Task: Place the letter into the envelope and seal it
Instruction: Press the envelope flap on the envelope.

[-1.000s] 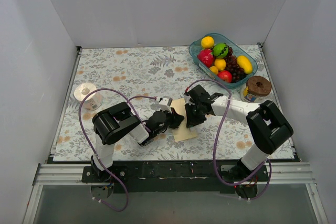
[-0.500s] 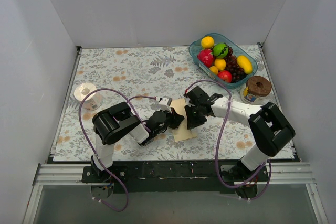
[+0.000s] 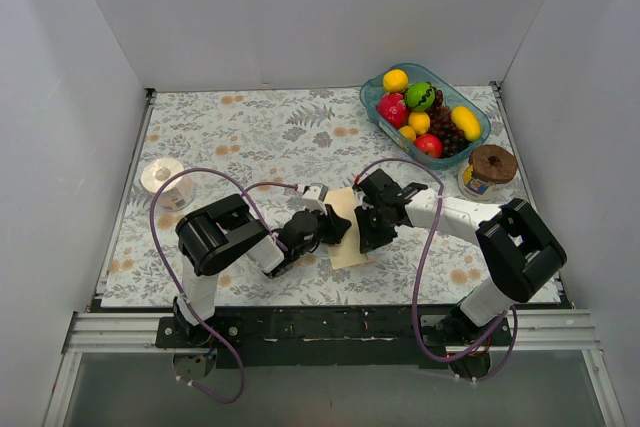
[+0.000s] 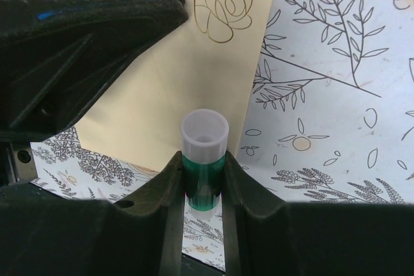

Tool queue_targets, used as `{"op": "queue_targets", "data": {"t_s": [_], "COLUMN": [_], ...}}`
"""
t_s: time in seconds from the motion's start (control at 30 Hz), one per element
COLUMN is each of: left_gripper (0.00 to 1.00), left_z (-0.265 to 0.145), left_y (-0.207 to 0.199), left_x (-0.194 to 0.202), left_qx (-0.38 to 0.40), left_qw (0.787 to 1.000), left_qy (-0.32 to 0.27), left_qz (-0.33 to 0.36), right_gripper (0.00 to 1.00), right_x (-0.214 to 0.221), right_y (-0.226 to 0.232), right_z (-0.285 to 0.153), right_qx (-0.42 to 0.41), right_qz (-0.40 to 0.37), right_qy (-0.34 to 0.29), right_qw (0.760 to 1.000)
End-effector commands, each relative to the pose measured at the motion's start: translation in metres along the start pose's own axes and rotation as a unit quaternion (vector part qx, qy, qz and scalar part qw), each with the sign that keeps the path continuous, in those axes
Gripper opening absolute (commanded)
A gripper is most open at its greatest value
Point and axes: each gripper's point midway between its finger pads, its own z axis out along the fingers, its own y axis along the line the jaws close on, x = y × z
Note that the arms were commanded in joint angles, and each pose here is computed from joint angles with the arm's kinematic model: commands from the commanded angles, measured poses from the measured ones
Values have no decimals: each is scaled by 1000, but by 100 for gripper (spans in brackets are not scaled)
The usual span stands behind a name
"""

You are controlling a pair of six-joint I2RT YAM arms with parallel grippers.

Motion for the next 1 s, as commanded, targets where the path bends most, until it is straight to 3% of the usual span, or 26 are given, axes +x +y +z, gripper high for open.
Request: {"op": "queue_targets", "data": {"t_s": [0.0,0.7,0.97], "left_gripper": [0,0,0], "left_z": [-14,6,11], "left_y": [51,64,58], "left_x": [47,4,4], "left_qx": [-87,-95,-63], "left_qw": [992,991,992], "left_qy": [83,55,60], "left_qz": [28,74,86], "right_gripper": [1,1,1], "right_x": [19,31,32], "right_y": [-6,-14,-16], "right_z": [16,24,26], "right_qx": [6,17,20], "right_qz": [2,4,5], "right_qy": [30,46,48], "right_qw": [1000,999,999]}}
